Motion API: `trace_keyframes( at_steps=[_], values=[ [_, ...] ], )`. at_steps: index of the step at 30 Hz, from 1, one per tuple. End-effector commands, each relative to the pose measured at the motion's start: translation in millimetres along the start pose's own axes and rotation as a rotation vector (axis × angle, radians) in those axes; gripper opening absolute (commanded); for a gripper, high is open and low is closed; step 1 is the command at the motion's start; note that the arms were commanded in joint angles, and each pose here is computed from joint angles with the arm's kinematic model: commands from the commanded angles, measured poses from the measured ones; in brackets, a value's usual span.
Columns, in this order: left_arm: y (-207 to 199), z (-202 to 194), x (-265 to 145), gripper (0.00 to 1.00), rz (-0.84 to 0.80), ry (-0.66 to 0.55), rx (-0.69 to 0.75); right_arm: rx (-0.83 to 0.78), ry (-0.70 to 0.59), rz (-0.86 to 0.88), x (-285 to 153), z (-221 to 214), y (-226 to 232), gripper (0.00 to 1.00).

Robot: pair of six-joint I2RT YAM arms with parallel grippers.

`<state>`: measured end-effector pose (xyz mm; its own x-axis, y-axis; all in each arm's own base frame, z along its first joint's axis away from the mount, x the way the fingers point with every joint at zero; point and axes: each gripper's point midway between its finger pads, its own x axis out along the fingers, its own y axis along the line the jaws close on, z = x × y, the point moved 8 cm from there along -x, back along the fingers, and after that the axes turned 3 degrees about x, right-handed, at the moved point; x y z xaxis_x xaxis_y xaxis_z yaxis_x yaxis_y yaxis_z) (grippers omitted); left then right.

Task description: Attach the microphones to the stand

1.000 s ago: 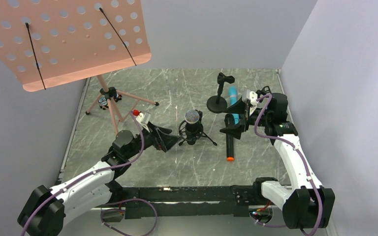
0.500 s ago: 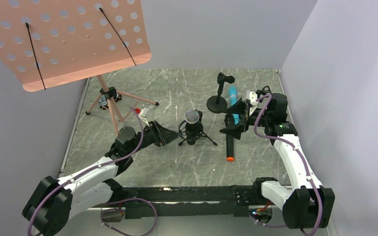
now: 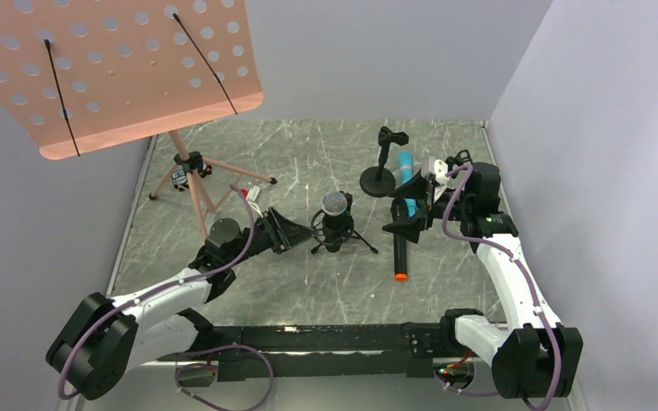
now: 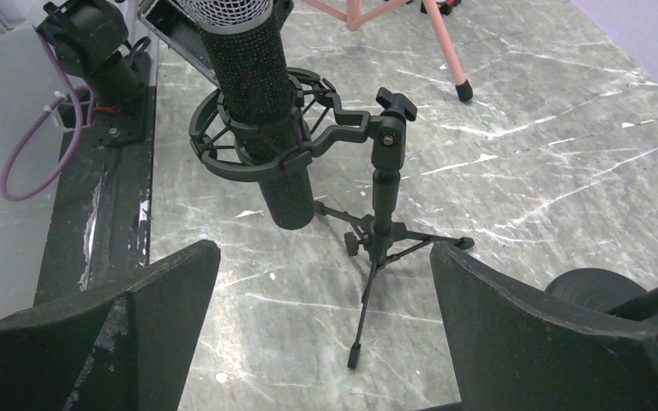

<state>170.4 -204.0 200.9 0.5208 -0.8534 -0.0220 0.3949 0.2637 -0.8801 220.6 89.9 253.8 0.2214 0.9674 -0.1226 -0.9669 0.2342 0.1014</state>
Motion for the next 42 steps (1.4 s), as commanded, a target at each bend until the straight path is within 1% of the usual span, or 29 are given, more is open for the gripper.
trace_keyframes(
  at_steps=[1,6,15,22,26,31,37,42],
  values=[
    [-24,12,5,0.52,-0.135,-0.027,0.011,-0.075,-0.017,0.004,0,6,-3,1.0],
    [-30,14,5,0.51,-0.166,-0.015,0.02,-0.073,-0.016,0.004,0,5,-3,1.0],
    [-32,8,5,0.46,-0.175,0.023,-0.04,-0.079,-0.017,0.007,0,6,-2,1.0],
    [-35,-5,9,0.46,-0.146,0.081,-0.06,-0.081,-0.017,0.007,0,6,-2,1.0],
    [-30,-7,7,0.46,-0.092,0.065,-0.07,-0.08,-0.018,0.009,0,6,-2,1.0],
    [-28,-8,6,0.46,-0.061,0.049,-0.071,-0.079,-0.019,0.011,0,5,-2,1.0],
    [-28,-9,6,0.46,-0.071,0.065,-0.032,-0.085,-0.008,0.007,0,0,-5,1.0],
    [-25,-6,-9,0.49,-0.087,0.07,0.06,-0.143,0.064,-0.052,12,-20,-20,1.0]
  ],
)
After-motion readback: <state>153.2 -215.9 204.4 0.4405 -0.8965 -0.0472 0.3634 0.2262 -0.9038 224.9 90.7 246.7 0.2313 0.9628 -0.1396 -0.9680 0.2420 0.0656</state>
